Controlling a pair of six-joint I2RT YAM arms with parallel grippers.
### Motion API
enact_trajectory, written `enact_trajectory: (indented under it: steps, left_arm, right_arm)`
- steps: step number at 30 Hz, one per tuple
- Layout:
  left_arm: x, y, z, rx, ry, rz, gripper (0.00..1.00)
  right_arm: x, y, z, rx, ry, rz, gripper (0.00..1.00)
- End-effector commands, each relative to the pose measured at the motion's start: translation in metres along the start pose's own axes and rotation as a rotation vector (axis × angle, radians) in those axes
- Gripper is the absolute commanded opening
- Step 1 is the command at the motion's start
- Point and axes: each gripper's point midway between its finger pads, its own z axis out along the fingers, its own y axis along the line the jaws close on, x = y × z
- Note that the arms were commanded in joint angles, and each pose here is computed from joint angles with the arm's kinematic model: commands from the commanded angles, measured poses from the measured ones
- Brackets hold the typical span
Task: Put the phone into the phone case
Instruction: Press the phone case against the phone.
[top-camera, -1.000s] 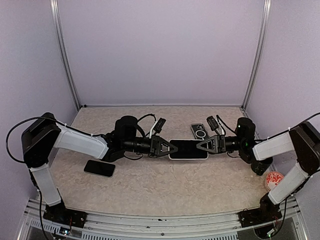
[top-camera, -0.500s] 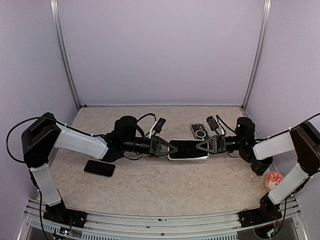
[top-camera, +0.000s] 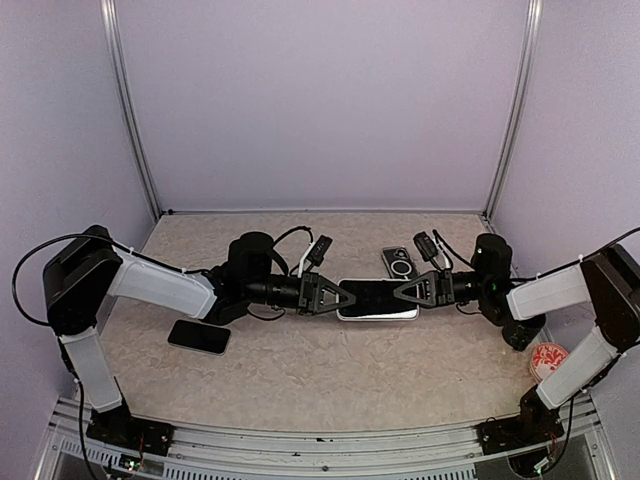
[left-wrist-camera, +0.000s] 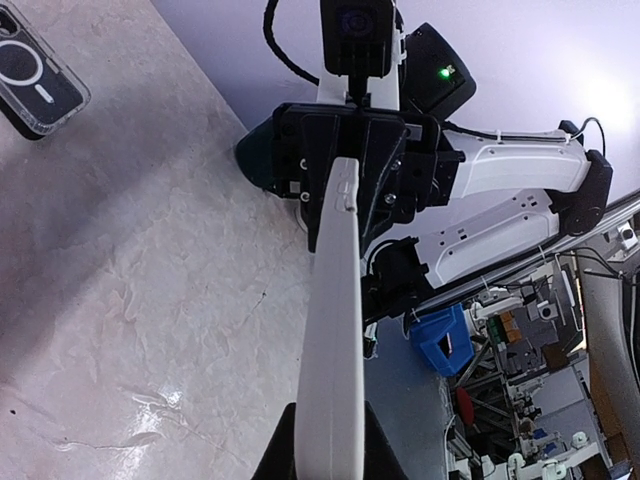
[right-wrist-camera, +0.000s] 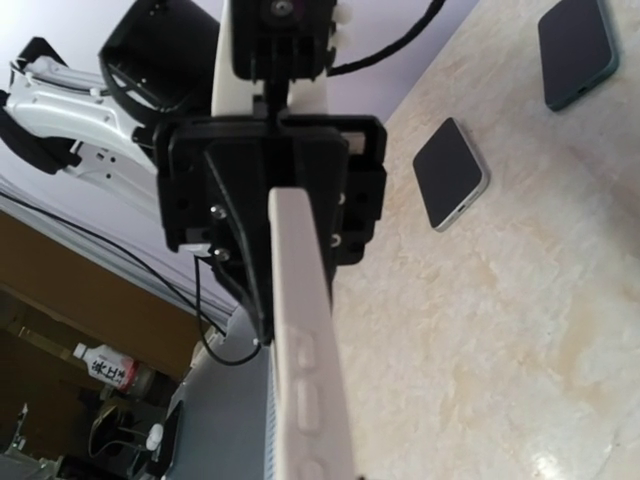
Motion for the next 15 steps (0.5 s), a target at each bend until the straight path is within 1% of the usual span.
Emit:
enact_trajectory:
  steps: [1, 4, 8, 11, 13, 15]
  left_arm:
    - [-0.013, -0.011, -0.002, 0.015, -0.053, 0.014, 0.05]
    - [-0.012, -0.01, -0.003, 0.012, -0.054, 0.012, 0.12]
    - [-0.012, -0.009, -0.004, 0.009, -0.057, 0.013, 0.27]
    - [-0.011, -0.009, -0.006, 0.003, -0.06, 0.012, 0.45]
    - [-0.012, -0.008, -0.007, -0.001, -0.067, 0.014, 0.53]
    - [-0.013, -0.007, -0.01, -0.008, -0.076, 0.01, 0.59]
  right_arm:
    - [-0.001, 0.0, -0.003, -0.008, -0.021, -0.017, 0.0]
    - [-0.003, 0.001, -0.003, -0.008, -0.026, -0.016, 0.0]
    - [-0.007, 0.004, -0.005, -0.004, -0.039, -0.028, 0.0]
    - [-0.012, 0.005, -0.008, 0.015, -0.064, -0.038, 0.0]
    - [-0.017, 0.006, -0.012, 0.03, -0.084, -0.05, 0.0]
    - [-0.023, 0.007, -0.015, 0.047, -0.104, -0.062, 0.0]
